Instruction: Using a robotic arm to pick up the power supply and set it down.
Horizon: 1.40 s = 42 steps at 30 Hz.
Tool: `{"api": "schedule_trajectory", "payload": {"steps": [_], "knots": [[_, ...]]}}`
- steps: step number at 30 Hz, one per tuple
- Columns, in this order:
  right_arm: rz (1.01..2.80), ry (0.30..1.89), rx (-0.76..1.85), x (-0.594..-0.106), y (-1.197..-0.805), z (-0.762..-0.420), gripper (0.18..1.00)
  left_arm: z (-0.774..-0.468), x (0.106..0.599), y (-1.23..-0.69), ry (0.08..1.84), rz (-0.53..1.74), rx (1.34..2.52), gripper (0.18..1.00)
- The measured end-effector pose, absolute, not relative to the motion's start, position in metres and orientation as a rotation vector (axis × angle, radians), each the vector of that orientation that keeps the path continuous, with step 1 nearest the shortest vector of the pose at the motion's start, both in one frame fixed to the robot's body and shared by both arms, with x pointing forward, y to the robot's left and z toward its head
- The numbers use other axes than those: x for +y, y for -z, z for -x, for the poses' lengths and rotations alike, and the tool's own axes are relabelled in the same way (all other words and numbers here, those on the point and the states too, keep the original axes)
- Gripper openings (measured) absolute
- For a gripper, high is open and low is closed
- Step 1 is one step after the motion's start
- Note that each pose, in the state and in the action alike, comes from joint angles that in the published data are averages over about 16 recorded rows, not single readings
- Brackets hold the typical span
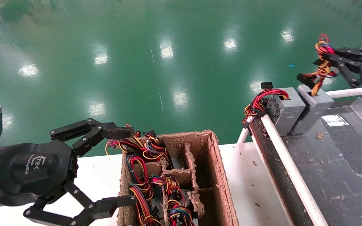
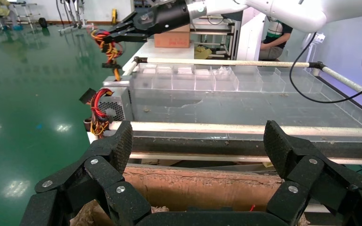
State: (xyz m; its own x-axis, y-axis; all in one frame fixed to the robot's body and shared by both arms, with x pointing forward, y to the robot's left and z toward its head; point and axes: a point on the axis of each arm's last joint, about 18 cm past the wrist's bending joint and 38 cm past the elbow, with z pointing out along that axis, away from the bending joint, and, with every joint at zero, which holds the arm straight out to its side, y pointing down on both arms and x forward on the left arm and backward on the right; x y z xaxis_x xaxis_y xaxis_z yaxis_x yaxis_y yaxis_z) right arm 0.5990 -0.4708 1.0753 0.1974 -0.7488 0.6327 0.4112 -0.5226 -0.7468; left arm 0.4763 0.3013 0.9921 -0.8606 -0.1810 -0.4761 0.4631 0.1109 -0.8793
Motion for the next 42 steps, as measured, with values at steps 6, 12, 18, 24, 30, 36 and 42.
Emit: {"api": "schedule_trajectory", "payload": {"steps": [6,12,18,24,30,36,42], "knots": [[1.513,1.506,0.319,-0.460,-1.080,-0.609,0.236,-0.476,0.301,-0.992,1.800,-0.274,1.923,1.001],[1.522,1.492,0.312,-0.457,-1.081,-0.610,0.234,-0.476,0.301,-0.992,1.800,-0.274,1.923,1.001],[1.533,1.471,0.318,-0.457,-1.081,-0.609,0.249,-0.476,0.301,-0.992,1.800,-0.274,1.923,1.001],[1.535,1.436,0.327,-0.456,-1.081,-0.607,0.292,-0.476,0.301,-0.992,1.800,-0.274,1.923,1.001],[1.527,1.398,0.318,-0.452,-1.082,-0.604,0.367,-0.476,0.301,-0.992,1.800,-0.273,1.923,1.001],[1.521,1.348,0.279,-0.442,-1.080,-0.599,0.478,-0.476,0.301,-0.992,1.800,-0.273,1.923,1.001],[1.529,1.284,0.227,-0.427,-1.074,-0.592,0.609,-0.476,0.301,-0.992,1.800,-0.273,1.922,1.001]]}}
